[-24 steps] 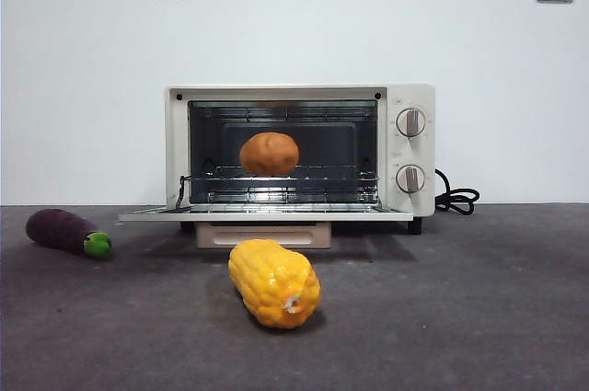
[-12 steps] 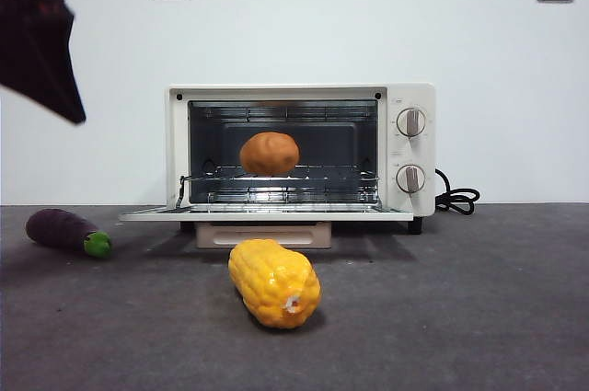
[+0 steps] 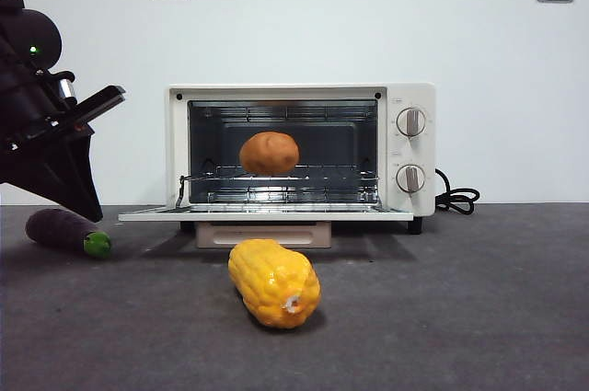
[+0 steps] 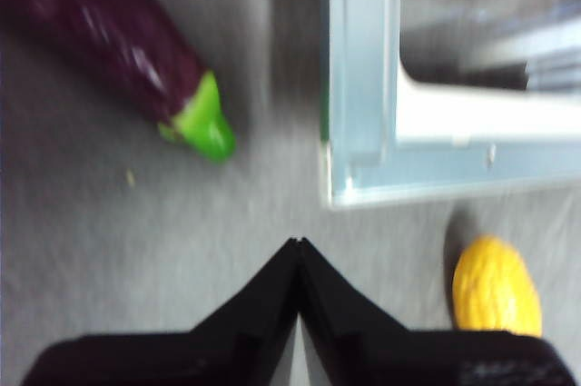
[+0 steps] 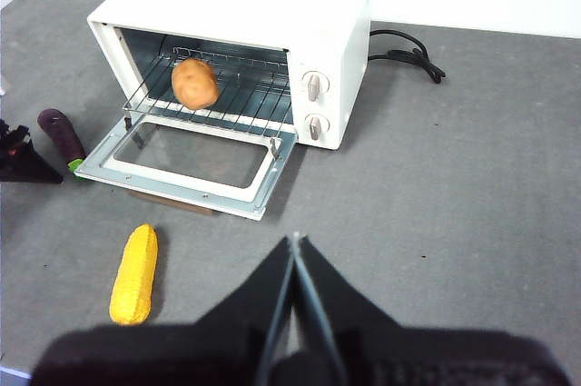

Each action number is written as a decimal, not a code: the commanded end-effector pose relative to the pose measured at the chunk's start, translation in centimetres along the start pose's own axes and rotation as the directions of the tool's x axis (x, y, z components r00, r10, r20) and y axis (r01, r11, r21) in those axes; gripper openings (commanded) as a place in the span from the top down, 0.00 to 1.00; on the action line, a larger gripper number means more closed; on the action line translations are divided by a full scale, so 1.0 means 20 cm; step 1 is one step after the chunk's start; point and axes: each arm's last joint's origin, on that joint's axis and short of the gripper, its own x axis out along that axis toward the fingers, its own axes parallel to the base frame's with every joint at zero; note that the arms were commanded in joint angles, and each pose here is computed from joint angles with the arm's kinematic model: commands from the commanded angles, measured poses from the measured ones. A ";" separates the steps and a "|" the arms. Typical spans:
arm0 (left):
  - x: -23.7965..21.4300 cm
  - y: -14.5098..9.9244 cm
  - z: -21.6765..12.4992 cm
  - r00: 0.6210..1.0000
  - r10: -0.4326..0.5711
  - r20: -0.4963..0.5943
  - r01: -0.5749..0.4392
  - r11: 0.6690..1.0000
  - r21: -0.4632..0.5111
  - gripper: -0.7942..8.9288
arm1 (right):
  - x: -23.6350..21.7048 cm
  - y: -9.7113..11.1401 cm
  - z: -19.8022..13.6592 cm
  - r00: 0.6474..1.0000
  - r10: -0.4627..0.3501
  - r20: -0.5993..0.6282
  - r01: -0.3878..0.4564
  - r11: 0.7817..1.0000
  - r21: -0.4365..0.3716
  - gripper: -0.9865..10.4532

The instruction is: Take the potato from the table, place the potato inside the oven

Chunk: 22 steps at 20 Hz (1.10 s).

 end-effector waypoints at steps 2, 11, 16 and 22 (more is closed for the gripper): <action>0.04 0.02 0.01 1.000 0.002 0.017 -0.001 0.998 -0.063 0.92 | 0.00 0.00 -0.01 1.000 -0.006 -0.017 0.005 1.000 -0.015 0.92; 0.10 0.06 0.02 0.999 0.052 0.005 -0.051 0.994 -0.097 0.92 | 0.00 0.00 -0.01 1.000 -0.006 -0.017 0.006 1.000 -0.014 0.92; 0.11 0.06 0.04 0.999 0.044 0.030 -0.040 0.991 -0.130 0.92 | 0.00 0.00 -0.01 1.000 -0.015 -0.014 0.015 1.000 -0.014 0.92; 0.13 0.04 0.04 0.998 0.042 0.039 -0.037 0.991 -0.129 0.92 | 0.00 0.00 -0.01 1.000 -0.024 -0.012 0.023 1.000 -0.014 0.92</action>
